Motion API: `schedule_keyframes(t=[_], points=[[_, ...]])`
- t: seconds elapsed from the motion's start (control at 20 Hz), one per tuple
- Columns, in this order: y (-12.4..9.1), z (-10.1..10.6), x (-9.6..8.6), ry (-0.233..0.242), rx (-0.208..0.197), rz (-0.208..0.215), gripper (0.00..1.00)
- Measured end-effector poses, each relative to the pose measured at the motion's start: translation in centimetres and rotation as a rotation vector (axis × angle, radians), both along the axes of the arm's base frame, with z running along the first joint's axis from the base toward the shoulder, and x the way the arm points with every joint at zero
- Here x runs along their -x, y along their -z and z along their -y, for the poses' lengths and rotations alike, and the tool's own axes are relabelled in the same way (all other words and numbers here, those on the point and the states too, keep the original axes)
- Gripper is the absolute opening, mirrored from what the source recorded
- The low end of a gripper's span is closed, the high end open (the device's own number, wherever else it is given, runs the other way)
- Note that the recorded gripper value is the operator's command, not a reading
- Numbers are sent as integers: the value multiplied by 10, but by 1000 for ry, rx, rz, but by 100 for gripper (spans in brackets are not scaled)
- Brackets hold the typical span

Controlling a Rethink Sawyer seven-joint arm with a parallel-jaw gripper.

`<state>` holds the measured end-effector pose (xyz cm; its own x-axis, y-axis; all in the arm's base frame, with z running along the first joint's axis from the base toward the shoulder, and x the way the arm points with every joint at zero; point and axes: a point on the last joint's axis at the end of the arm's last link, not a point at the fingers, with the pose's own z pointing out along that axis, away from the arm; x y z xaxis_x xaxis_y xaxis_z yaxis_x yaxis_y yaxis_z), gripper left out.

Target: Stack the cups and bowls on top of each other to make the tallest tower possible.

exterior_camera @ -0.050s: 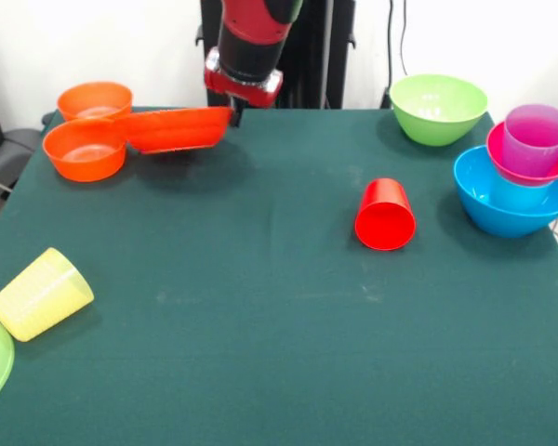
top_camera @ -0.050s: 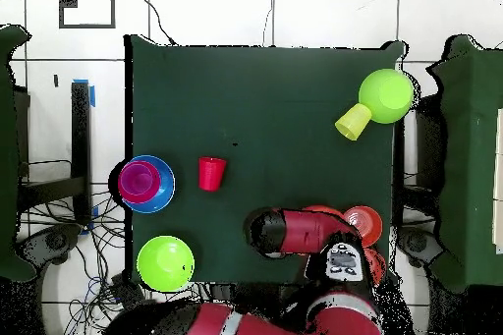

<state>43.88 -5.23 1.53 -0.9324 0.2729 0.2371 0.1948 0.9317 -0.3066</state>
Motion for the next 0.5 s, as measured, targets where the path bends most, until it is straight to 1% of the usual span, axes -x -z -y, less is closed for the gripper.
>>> schedule_keyframes(t=[0.1,0.2,0.3,0.35,0.45,0.5], points=[[-21,-8,-4,-10,30,-52,0],[-40,-15,-10,-12,49,-95,0],[-52,-19,-13,-8,59,-124,0],[-65,-22,-18,0,67,-153,0],[-73,-22,-23,9,73,-169,0],[-83,-20,-27,22,78,-182,0]])
